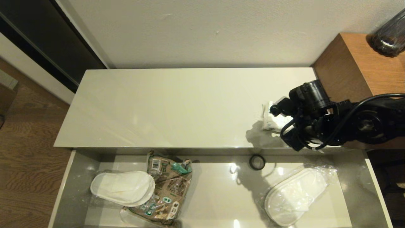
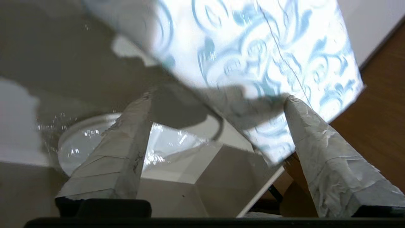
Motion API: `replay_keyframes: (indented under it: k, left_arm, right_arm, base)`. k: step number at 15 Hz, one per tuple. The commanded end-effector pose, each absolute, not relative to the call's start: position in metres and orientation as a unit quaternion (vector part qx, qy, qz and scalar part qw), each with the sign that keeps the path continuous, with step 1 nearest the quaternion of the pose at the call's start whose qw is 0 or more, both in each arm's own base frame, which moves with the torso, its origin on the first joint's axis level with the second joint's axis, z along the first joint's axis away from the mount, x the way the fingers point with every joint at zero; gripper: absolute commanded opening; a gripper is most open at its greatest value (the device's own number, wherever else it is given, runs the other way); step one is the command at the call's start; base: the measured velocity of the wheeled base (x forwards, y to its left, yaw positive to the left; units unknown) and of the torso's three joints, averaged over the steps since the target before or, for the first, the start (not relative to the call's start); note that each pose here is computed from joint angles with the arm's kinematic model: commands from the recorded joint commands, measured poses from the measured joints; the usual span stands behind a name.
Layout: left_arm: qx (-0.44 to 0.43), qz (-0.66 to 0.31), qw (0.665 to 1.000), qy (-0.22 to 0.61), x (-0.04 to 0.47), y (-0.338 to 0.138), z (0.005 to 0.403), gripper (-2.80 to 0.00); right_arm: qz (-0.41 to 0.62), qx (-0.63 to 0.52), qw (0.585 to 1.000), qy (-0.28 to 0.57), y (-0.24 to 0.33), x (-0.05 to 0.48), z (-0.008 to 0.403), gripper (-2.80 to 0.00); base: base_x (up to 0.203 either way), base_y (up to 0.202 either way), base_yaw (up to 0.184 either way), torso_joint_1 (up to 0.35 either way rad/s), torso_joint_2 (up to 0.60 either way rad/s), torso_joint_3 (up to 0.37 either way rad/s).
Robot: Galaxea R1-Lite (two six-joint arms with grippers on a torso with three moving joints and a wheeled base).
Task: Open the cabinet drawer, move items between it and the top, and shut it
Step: Pick up the tissue on the table
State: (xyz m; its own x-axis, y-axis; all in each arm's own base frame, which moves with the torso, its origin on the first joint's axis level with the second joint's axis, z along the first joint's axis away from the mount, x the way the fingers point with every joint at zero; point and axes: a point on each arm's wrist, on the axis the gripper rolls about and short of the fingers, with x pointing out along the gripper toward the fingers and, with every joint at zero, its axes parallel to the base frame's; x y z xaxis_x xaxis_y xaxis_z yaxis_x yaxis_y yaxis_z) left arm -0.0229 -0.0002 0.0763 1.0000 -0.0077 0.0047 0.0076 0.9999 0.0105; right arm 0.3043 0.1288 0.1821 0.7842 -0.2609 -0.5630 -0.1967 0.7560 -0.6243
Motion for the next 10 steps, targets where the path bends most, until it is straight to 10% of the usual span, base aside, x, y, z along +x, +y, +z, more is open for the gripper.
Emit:
replay_keyframes:
  k: [1,8,9,10]
  left_arm:
    - [0.005,-0.004,1.0,-0.003,-0.023,0.0,0.076,-2.8]
    - [0.005,-0.003,1.0,-0.003,-0.023,0.0,0.076,-2.8]
    - [0.005,-0.003,1.0,-0.003,-0.023,0.0,0.076,-2.8]
    - [0.005,-0.003,1.0,-0.003,-0.023,0.0,0.076,-2.8]
  right_arm:
    - [-0.025,-0.345,0.879,0.328,0.138,0.326,0.161,0.0]
    - [-0.079,-0.316,0.904,0.278,0.141,0.344,0.157,0.0]
    - [-0.082,-0.317,0.903,0.28,0.14,0.342,0.157,-2.8]
    - [-0.087,-0.319,0.901,0.282,0.138,0.339,0.158,-2.8]
  base:
    - [0.0,0.0,0.0,0.0,0.0,0.0]
    - [0.0,0.0,0.0,0.0,0.0,0.0]
    - [0.0,0.0,0.0,0.0,0.0,0.0]
    - [0.0,0.0,0.0,0.0,0.0,0.0]
